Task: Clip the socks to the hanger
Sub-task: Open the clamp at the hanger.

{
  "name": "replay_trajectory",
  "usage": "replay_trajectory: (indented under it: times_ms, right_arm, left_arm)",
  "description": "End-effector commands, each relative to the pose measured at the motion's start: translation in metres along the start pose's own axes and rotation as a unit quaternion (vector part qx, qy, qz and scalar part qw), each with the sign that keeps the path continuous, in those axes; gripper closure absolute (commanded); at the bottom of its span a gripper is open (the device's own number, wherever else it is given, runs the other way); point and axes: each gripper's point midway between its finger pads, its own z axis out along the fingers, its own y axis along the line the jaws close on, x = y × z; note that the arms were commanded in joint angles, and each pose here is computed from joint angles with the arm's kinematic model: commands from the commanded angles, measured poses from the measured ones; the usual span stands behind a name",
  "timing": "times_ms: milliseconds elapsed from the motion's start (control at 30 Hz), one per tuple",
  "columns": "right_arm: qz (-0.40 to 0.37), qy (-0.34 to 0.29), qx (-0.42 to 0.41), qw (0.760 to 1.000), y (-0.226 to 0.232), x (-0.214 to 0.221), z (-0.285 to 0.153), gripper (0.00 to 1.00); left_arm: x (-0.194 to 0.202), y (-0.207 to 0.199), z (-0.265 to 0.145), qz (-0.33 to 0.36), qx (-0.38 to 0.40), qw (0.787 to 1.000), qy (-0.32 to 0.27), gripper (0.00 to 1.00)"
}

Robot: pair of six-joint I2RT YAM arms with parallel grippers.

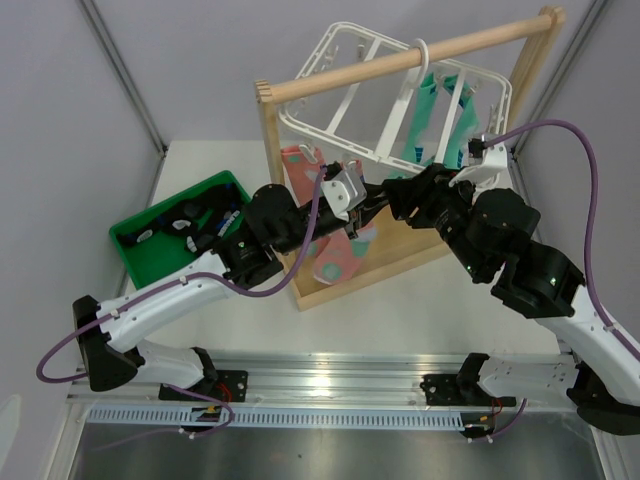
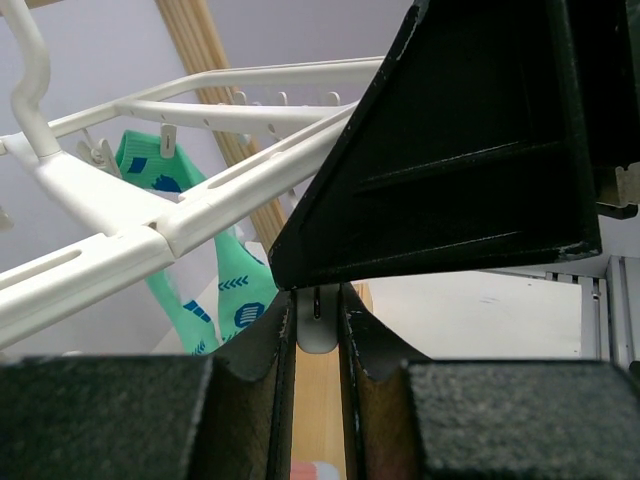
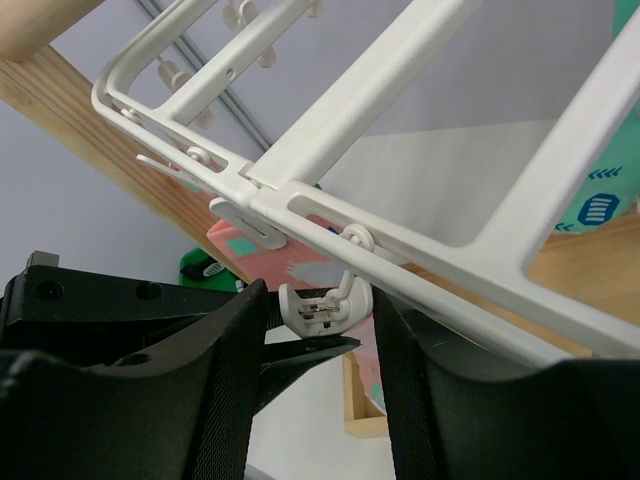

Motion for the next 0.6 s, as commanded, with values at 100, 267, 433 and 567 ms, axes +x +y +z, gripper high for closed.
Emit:
replay_trajectory:
  times_ms: [100,267,433,567]
  right_arm:
    - [0.024,-0.066,0.023,0.997,-0.006,-0.034,0.001,0.52]
    - [0.024,-0.07,0.027,0.997,-0.008,-0.036,0.001,0.52]
    - [0.025,-0.073,0.026,0.997,-0.008,-0.036,0.001,0.57]
    - [0.024,-0.073,0.028,0.997,-0.009,-0.035,0.002,0.65]
  left_arm:
    - [0.004,-0.023,-0.005,-0.004,0.049,0.999,0.0,0.82]
    - [0.007,-0.023,-0.006,-0.009,0.048,0.999,0.004,0.82]
    - [0.011,-0.025,-0.007,-0.013,0.049,0.999,0.01,0.82]
    - [0.012,-0.025,-0.009,-0.016,0.048,0.999,0.011,0.8]
